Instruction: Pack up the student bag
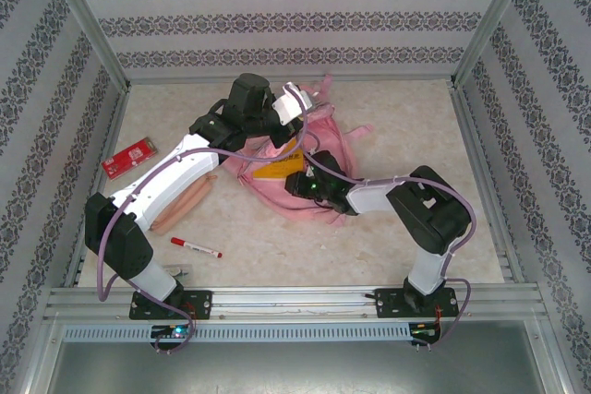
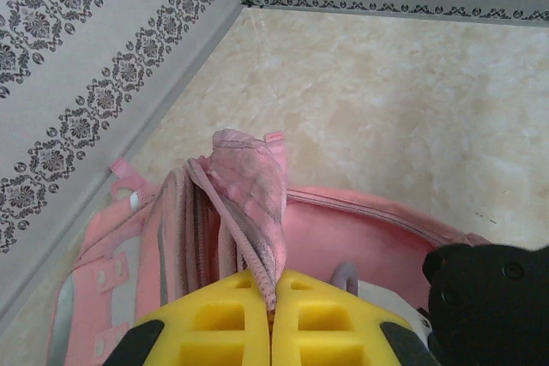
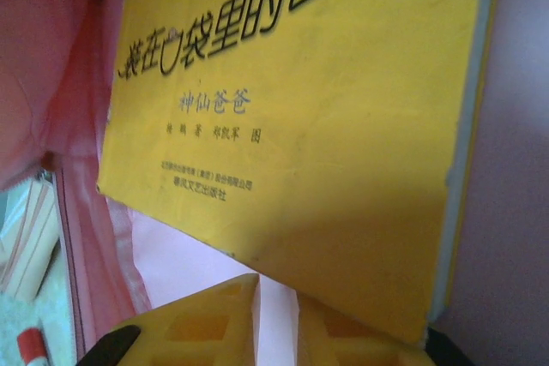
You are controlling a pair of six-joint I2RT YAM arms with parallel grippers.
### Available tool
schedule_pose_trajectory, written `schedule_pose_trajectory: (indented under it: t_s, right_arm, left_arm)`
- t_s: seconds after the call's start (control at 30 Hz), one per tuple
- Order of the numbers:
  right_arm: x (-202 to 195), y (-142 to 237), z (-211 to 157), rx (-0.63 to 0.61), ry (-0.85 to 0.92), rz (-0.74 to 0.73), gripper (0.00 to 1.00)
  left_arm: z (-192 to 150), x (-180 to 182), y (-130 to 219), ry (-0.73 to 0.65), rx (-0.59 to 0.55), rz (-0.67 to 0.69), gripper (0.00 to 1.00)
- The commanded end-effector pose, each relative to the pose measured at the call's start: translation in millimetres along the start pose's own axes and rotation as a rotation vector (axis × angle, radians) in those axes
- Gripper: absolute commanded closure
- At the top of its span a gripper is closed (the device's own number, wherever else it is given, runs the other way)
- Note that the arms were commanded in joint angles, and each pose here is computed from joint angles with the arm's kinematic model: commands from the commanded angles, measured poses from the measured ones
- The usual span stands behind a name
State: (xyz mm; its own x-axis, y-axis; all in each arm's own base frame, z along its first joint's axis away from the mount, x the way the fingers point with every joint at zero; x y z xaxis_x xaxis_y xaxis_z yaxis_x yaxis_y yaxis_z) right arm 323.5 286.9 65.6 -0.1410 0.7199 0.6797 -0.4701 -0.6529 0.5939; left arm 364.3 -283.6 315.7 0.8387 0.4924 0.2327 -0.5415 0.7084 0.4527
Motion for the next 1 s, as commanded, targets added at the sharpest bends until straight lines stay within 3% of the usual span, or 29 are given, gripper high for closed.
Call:
schedule_pose_trajectory:
  t_s: [0.0,0.47,0.77,0.97]
  right_arm:
    - [-12.8,1.2,38.9,-0.129,-0.039,-0.045,0.83]
    - [-47.3,15.4,105.4,-0.268,-0.205,-0.062,0.84]
    - [-59.9,11.1,134.7,-0.316,-0.224,-0.082,0.86]
    - [-43.7,15.2,139.7,-0.298,-0.205,-0.018,0.84]
  left_arm:
    - [42.4,3.9,28.5,-0.074,-0.165,0.015,1.00]
    - [41.7,7.2,25.2,-0.049,-0.176,0.010,1.00]
    - [41.4,7.4,24.0,-0.057,-0.169,-0.006,1.00]
    - [26.9,7.9,16.5,-0.056,-0.133,0.001,1.00]
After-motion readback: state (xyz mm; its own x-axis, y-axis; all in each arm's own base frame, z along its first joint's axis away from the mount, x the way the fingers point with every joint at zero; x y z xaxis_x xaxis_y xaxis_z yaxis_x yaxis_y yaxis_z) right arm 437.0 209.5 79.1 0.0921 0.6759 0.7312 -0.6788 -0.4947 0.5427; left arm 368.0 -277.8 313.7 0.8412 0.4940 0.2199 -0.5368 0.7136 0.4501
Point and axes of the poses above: each hand's point on the last joint's axis, 136 mm out from that joint toward the fingers, its own y axis back along the fingers, its own x axis along the line the jaws close on, z = x × y, the point moved 3 cm from there along y, back along the fingers, and after that the axes turned 1 degree about y, right-handed, at the moved point
